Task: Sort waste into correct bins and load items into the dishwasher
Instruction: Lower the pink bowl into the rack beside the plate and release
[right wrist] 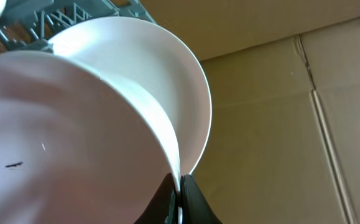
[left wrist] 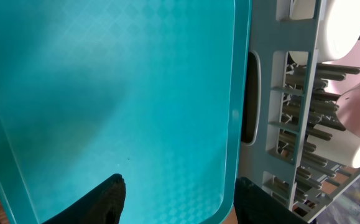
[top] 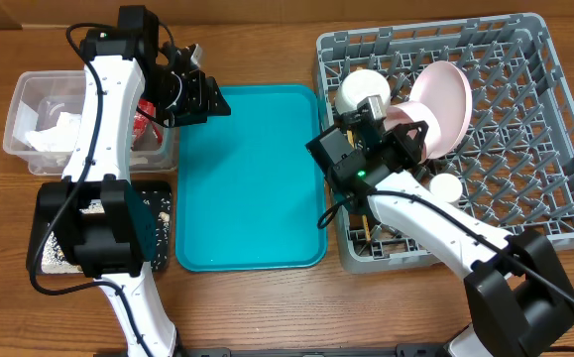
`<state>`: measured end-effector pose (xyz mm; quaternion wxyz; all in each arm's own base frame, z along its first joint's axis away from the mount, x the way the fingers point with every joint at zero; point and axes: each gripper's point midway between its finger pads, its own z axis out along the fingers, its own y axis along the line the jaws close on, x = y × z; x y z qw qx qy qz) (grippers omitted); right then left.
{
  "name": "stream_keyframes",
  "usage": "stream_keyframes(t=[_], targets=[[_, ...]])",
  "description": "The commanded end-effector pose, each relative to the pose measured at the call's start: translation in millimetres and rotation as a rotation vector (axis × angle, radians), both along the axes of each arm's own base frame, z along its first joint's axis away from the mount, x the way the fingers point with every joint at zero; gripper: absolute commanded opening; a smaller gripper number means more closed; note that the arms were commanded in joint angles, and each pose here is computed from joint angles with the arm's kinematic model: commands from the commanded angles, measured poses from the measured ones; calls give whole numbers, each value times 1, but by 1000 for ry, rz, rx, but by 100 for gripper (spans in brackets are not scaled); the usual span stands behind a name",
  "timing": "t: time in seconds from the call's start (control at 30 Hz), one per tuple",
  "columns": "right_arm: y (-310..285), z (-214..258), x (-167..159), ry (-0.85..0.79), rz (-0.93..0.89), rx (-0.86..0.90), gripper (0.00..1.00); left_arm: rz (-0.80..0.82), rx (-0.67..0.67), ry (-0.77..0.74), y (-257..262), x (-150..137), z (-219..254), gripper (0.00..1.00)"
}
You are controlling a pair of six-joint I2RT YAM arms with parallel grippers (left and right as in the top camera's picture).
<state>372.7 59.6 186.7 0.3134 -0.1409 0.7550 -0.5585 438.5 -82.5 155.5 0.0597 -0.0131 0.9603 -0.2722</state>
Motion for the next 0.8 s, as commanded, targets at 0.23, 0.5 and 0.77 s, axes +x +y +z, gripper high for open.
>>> stream_keyframes(t=[0.23, 0.5, 0.77], targets=[[4, -4, -4, 87, 36, -61, 4, -20, -11, -34, 0, 1, 9, 59], [20, -21, -11, 176, 106, -18, 25, -16, 15, -30, 4, 1, 6, 59], [37, -40, -21, 199, 146, 134, 36, -16, 14, -23, 4, -1, 6, 60]])
